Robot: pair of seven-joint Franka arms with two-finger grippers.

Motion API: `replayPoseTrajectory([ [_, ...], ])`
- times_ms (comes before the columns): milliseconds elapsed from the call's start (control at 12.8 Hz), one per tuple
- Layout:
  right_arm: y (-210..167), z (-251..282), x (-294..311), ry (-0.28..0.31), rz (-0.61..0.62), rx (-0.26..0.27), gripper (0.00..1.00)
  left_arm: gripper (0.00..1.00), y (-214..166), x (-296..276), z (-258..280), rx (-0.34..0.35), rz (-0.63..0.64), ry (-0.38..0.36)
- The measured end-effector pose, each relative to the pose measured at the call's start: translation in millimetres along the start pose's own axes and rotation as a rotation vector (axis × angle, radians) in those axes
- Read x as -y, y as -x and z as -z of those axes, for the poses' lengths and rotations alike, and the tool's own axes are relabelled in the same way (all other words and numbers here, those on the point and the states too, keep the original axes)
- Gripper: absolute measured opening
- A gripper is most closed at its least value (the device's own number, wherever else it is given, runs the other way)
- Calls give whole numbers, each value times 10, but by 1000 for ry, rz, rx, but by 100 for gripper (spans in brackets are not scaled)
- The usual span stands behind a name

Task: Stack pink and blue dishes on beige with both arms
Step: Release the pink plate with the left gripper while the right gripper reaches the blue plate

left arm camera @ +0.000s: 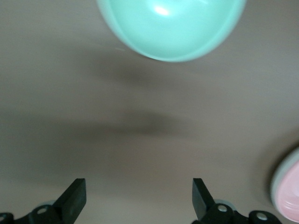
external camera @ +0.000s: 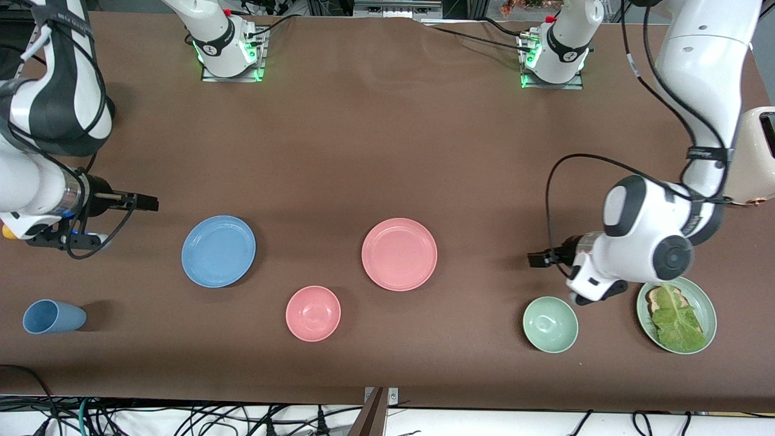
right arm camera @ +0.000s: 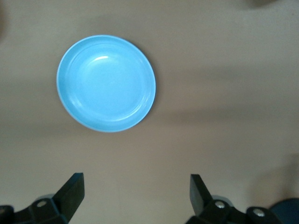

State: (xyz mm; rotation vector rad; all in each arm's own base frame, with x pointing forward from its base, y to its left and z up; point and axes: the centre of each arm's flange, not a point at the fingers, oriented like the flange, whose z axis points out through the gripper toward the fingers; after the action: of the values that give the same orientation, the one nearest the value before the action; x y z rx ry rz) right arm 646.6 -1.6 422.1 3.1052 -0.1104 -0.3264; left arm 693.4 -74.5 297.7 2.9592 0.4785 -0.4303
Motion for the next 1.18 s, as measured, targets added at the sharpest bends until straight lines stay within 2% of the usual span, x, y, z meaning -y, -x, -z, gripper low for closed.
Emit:
replayPoseTrajectory([
  [157,-205,-406,-22,0,-5,3,100,100,-80,305,90,-17,12,-64],
  [235,-303,-633,-22,0,-1,-13,100,100,-118,419,113,-28,14,-88],
  [470,-460,-1354,-38,-5,17,-120,100,100,-214,834,251,-28,-58,-97],
  [627,-398,-1720,-40,-7,22,-158,100,100,-208,1163,465,-21,-144,-108],
  [783,-349,-1839,-39,-7,25,-163,100,100,-29,1322,827,-26,-212,-162],
  [1175,-184,-2225,-45,-11,27,-234,98,100,976,1037,1882,-120,-255,-185],
])
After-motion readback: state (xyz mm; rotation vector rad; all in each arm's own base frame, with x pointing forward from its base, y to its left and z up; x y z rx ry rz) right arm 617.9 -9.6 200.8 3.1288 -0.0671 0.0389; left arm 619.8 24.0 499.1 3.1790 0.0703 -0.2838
